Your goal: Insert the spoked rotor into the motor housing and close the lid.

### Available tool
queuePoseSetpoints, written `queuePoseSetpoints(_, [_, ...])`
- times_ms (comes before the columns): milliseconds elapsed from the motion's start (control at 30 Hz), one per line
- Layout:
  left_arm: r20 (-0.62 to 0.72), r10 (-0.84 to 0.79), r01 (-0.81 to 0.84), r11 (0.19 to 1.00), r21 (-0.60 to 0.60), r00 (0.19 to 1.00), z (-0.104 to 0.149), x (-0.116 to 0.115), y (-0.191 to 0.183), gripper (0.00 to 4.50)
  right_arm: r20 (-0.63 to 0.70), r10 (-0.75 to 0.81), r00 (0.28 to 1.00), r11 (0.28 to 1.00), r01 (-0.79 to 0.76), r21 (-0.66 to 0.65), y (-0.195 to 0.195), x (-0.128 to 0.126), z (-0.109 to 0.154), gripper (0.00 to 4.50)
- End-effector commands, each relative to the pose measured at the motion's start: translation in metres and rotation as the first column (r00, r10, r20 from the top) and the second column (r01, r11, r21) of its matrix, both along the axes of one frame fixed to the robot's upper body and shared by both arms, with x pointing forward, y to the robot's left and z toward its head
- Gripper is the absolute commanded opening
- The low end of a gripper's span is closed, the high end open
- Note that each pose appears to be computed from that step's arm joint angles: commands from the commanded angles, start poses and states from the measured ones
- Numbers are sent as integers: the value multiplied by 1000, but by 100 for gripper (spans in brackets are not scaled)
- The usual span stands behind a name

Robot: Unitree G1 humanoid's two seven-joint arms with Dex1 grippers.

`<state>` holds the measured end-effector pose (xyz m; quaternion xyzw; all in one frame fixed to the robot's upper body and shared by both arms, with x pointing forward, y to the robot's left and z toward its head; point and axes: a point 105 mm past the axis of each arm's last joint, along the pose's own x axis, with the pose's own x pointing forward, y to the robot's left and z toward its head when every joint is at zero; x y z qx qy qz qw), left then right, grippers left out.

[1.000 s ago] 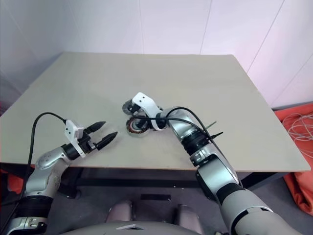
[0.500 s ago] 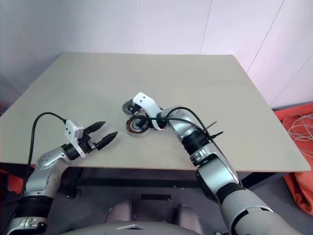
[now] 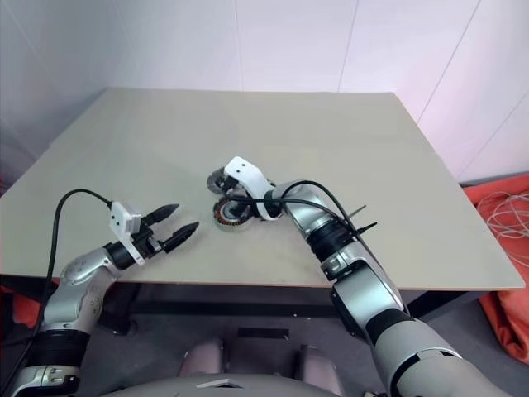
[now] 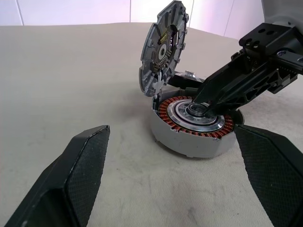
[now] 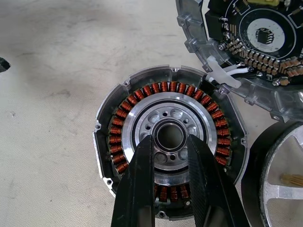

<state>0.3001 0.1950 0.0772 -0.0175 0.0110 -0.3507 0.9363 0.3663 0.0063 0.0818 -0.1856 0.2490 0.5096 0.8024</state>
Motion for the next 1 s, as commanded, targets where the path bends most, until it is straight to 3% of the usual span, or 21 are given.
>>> queuePoseSetpoints(33, [58,-12,12,1000,2,998,14,3,-2,450,40,-1,999,1000,1,19,3,5,12,65])
queuePoseSetpoints(800, [59,-16,16,1000,4,998,15,4,-3,450,-17,-17,1000,998,18,53,1,3,4,65])
queuePoseSetpoints(1000, [58,-16,16,1000,5,998,15,5,-3,450,-13,-6,1000,999,6,48,1,2,4,271])
